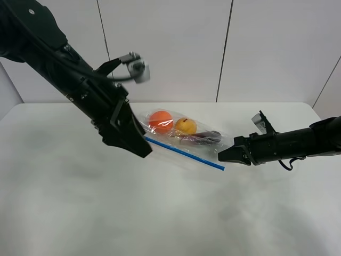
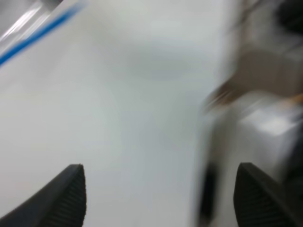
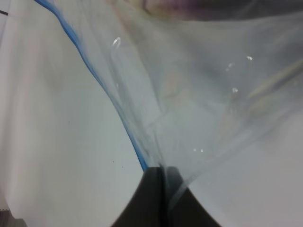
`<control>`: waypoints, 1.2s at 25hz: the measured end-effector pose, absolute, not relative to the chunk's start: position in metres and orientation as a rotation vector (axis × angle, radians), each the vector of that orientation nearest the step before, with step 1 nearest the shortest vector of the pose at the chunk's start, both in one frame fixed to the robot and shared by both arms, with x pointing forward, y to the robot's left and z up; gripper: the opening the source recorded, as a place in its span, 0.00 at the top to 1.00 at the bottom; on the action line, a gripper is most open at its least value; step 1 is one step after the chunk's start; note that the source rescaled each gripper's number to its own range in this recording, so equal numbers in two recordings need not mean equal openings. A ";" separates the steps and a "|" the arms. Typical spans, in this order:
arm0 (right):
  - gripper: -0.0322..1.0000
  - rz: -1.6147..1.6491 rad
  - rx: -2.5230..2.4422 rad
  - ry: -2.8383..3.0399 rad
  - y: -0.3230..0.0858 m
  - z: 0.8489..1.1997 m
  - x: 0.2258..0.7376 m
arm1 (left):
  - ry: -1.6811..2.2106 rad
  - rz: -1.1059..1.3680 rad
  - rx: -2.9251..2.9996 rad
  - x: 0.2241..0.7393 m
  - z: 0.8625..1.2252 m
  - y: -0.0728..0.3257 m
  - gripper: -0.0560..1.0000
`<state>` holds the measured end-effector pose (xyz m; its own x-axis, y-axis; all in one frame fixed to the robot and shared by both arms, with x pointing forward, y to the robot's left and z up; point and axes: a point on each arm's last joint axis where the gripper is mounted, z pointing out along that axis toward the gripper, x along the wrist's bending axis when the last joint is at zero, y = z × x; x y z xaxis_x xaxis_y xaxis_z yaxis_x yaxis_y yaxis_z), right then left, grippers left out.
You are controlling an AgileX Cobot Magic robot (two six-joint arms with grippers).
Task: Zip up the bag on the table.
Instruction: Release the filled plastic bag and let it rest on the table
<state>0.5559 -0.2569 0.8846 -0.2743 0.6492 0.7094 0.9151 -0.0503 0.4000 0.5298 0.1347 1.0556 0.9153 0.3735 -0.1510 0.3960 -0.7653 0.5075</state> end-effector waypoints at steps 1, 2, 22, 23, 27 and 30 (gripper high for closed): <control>0.97 -1.235 -1.668 -1.927 -0.257 0.884 0.556 | 0.635 0.023 2.597 0.534 1.052 0.143 0.00; 0.97 -1.235 -1.668 -1.927 -0.257 0.884 0.556 | 0.741 0.100 2.650 0.539 1.049 0.153 0.00; 0.97 -1.228 -1.639 -1.935 -0.256 0.885 0.554 | 1.590 0.424 2.131 0.546 1.095 0.206 0.00; 0.97 -1.228 -1.639 -1.935 -0.256 0.885 0.554 | 1.590 0.428 2.122 0.543 1.099 0.208 0.00; 0.97 -1.228 -1.639 -1.935 -0.256 0.885 0.554 | 1.569 0.474 2.067 0.530 1.119 0.216 0.00; 0.97 -1.228 -1.639 -1.935 -0.256 0.885 0.554 | 1.520 0.533 2.003 0.511 1.145 0.221 0.00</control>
<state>0.5541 -0.2560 0.8848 -0.2892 0.6394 0.7124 0.9168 -0.0290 0.3983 0.5112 0.2215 1.1446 0.2771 0.9606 -0.0227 0.7362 -0.1971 0.6475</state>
